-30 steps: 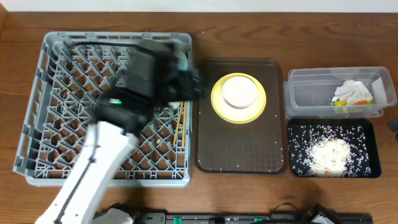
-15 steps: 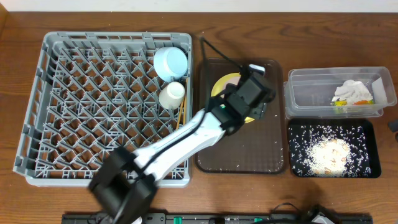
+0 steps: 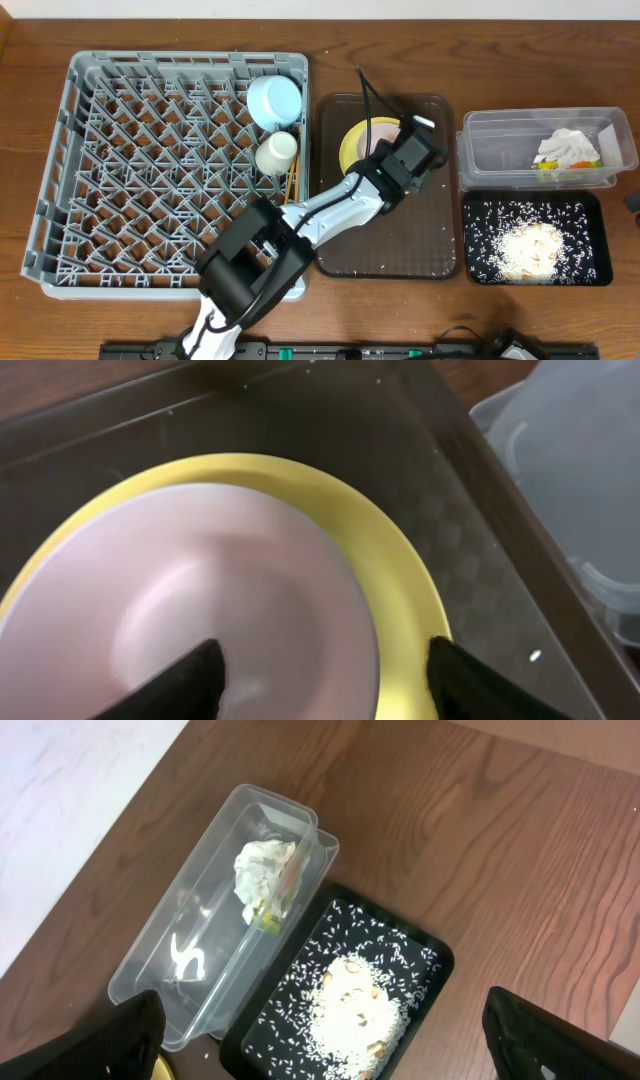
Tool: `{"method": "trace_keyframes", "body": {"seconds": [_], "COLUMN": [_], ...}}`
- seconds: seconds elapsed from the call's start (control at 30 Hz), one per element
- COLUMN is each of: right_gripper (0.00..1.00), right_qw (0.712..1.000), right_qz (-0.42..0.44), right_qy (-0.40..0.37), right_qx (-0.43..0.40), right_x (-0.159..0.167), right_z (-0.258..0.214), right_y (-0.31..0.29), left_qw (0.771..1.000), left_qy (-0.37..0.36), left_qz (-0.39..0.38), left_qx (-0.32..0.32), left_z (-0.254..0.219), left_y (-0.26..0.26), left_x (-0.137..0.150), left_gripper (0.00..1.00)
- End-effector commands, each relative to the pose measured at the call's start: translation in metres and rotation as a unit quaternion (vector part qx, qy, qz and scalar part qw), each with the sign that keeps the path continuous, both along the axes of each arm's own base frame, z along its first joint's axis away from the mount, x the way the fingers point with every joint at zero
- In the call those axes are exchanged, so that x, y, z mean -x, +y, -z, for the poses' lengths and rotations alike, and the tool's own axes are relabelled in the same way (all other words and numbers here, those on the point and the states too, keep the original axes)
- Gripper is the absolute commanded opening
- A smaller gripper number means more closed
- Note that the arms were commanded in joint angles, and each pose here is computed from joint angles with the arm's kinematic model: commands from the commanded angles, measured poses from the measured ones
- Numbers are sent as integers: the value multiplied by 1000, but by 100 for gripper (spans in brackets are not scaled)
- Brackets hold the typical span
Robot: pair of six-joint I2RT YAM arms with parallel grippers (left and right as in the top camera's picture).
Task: Sort waste into correct bins and load items into the dishwasher rack
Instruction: 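Move the left gripper back to the pink bowl on the yellow plate, then grasp the pink bowl rim with the left gripper and lift it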
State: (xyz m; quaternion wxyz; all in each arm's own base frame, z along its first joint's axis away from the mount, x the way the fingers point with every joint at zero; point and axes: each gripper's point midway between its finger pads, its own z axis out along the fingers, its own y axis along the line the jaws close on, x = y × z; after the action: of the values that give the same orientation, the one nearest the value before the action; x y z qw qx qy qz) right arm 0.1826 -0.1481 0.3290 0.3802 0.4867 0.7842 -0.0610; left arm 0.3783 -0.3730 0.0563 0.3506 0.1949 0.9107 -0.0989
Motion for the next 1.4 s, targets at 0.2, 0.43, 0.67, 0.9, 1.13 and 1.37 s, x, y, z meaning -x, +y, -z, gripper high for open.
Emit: {"method": "trace_keyframes", "body": {"seconds": [0.2, 0.43, 0.67, 0.9, 1.13, 1.37], "right_gripper": [99, 99, 99, 99, 99, 99], "right_qw": [1000, 1000, 1000, 1000, 1000, 1000], "right_qz": [10, 10, 10, 10, 10, 10], "right_qy": [-3, -3, -3, -3, -3, -3], "right_qx": [-3, -3, -3, -3, -3, -3], "right_x": [2, 2, 2, 2, 2, 2], "right_z": [0, 0, 0, 0, 0, 0], "right_y": [-2, -2, -2, -2, -2, -2], "left_qw": [999, 999, 1000, 993, 960, 895], "left_qy": [7, 22, -13, -15, 118, 236], "left_qz": [0, 1, -1, -29, -19, 39], "left_qx": [-32, -49, -8, 110, 255, 377], "left_z": [15, 20, -40, -171, -245, -274], "left_y": [7, 14, 12, 51, 127, 178], "left_x": [0, 6, 5, 39, 101, 140], "left_gripper": [38, 22, 6, 6, 6, 6]}}
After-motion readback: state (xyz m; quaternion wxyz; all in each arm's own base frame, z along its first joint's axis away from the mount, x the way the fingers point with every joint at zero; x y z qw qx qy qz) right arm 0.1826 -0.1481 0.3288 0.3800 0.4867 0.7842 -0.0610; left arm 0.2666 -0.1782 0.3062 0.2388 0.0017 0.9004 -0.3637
